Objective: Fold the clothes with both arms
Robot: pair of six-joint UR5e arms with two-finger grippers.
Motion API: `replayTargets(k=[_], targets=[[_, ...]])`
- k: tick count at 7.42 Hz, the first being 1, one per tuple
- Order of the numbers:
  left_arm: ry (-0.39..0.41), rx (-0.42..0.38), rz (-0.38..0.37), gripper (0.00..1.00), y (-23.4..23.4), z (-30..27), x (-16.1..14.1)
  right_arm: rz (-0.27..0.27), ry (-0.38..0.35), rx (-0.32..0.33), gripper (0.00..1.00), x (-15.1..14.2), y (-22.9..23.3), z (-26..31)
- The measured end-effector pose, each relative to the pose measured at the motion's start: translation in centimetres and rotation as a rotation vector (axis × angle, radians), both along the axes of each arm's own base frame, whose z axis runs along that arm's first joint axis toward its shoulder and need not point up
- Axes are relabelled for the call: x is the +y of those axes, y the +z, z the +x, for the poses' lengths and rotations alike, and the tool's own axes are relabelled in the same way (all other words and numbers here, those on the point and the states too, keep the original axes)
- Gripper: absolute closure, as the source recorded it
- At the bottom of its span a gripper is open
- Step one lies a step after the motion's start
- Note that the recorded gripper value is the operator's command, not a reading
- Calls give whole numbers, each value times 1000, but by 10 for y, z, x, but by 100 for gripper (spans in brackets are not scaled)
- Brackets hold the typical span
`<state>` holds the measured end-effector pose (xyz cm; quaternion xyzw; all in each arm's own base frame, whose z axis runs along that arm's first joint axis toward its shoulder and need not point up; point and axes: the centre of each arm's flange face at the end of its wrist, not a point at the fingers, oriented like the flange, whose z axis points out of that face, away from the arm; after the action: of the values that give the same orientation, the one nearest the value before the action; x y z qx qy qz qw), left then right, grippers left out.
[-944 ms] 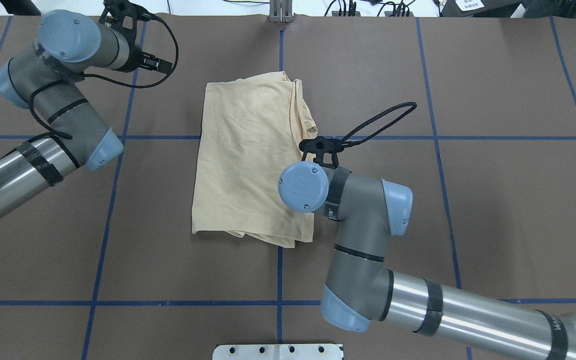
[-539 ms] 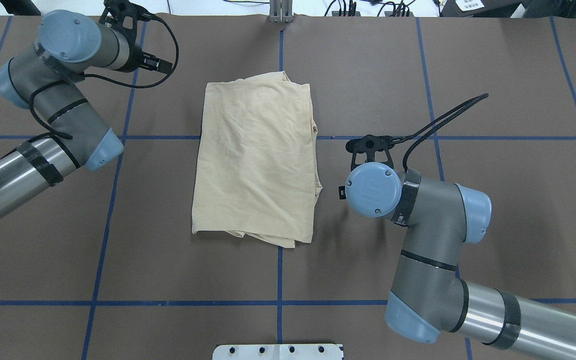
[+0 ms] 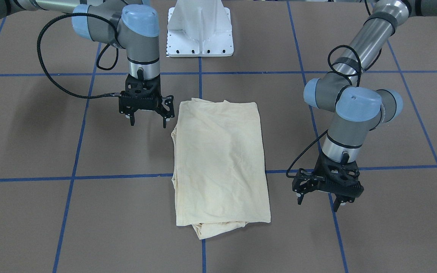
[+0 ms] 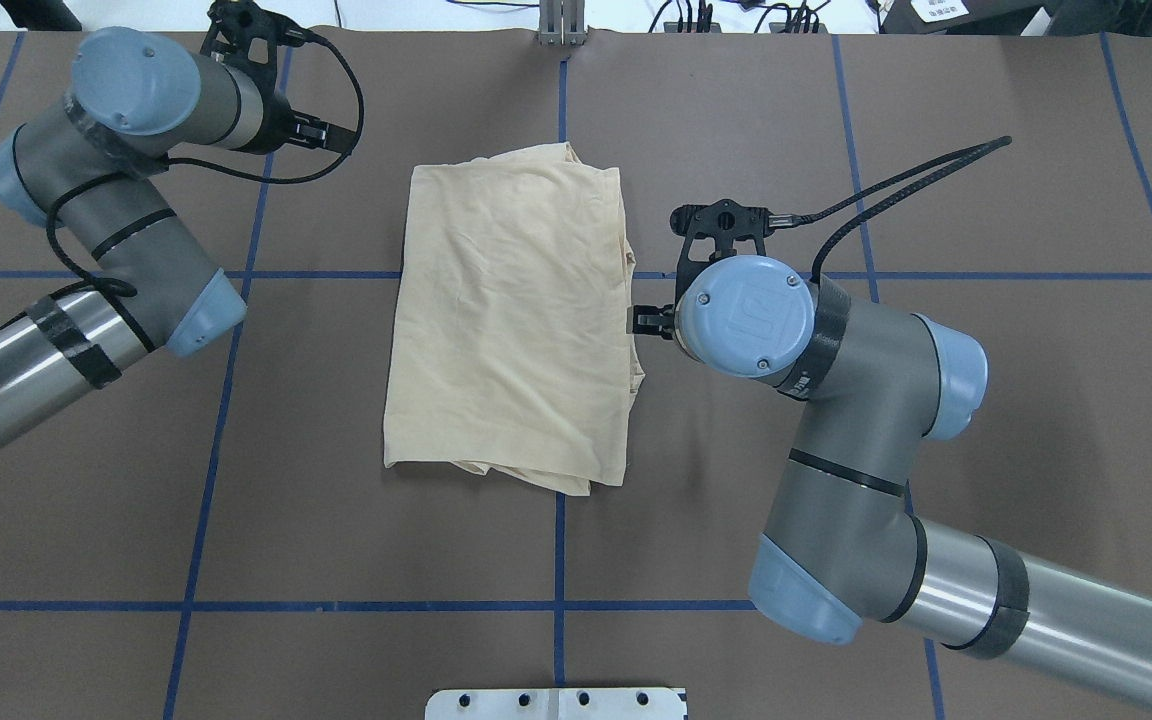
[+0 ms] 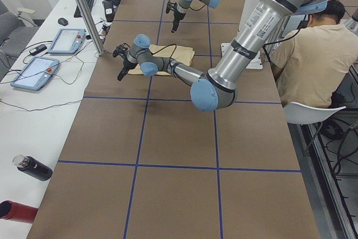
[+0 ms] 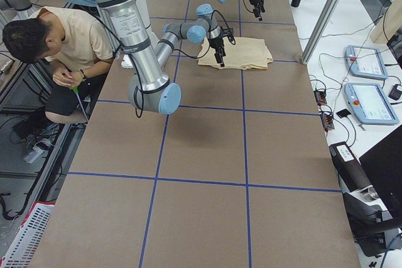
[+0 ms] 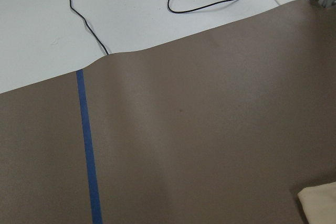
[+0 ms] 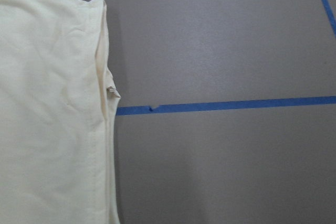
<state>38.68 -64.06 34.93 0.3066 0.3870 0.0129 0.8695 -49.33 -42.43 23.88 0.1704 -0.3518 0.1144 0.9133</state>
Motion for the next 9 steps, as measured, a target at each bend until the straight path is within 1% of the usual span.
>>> replayTargets(k=[1,2,3,4,5,6,7,8,9], targets=[[24,71,-30,0,-5,-4,39,6,6,-47,0,4,2,6],[54,135,-67,0,-9,-5,92,4,12,-74,0,11,5,14],[80,182,-118,0,-14,0,146,-4,17,-90,0,18,7,19],[89,209,-177,0,-17,13,196,-7,17,-97,0,23,9,21],[85,224,-225,1,-16,32,234,-9,16,-98,0,25,10,21],[74,230,-272,17,-14,55,264,-10,16,-97,0,26,11,21],[65,213,-309,28,-14,78,287,-11,15,-96,0,27,12,21],[63,181,-334,45,-17,97,298,-12,13,-96,0,27,12,20],[62,148,-351,48,-17,111,302,-12,11,-96,0,28,12,20]])
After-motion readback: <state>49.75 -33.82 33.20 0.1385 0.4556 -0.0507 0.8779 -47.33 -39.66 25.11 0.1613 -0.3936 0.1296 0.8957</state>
